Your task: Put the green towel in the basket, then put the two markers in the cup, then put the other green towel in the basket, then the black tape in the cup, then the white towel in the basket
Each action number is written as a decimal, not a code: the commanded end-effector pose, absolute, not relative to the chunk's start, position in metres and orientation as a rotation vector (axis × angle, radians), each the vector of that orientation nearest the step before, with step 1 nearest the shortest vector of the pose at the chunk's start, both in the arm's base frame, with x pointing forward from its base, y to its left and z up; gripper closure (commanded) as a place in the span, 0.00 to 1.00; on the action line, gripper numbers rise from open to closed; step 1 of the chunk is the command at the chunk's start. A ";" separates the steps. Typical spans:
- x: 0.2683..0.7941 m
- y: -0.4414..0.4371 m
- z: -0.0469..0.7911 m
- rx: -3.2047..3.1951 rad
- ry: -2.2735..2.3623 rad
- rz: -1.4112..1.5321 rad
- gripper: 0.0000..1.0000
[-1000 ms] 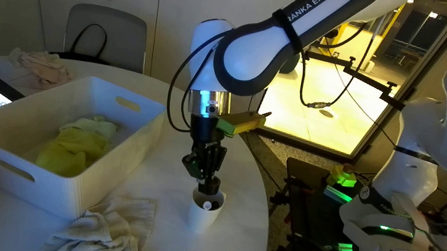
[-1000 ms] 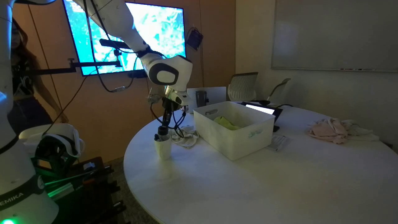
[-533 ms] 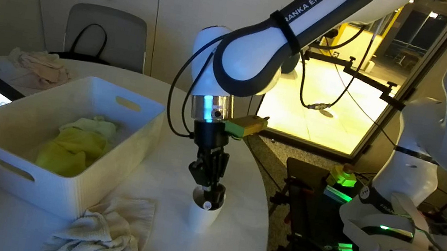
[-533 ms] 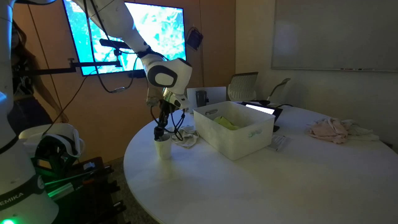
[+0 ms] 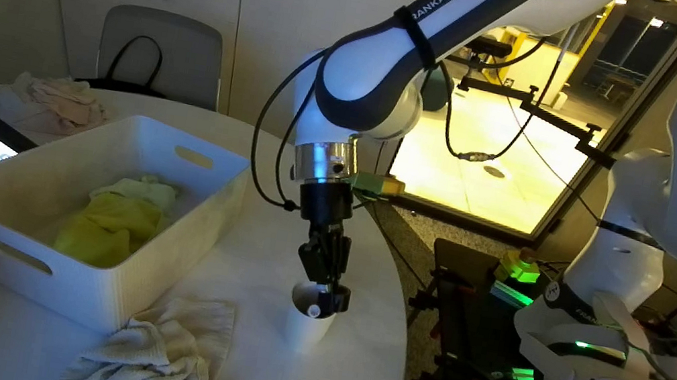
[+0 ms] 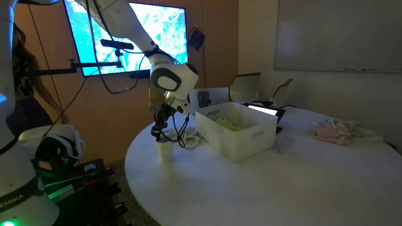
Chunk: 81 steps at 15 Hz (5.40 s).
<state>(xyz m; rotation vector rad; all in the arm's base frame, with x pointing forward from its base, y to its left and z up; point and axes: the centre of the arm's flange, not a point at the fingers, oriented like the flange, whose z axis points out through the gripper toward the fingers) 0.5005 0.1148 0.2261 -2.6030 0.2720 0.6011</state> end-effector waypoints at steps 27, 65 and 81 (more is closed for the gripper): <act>0.540 0.086 0.202 -2.428 0.214 0.699 0.55; 0.593 0.275 0.158 -3.136 -0.302 0.190 0.00; 0.633 0.206 0.134 -3.132 -0.113 0.043 0.00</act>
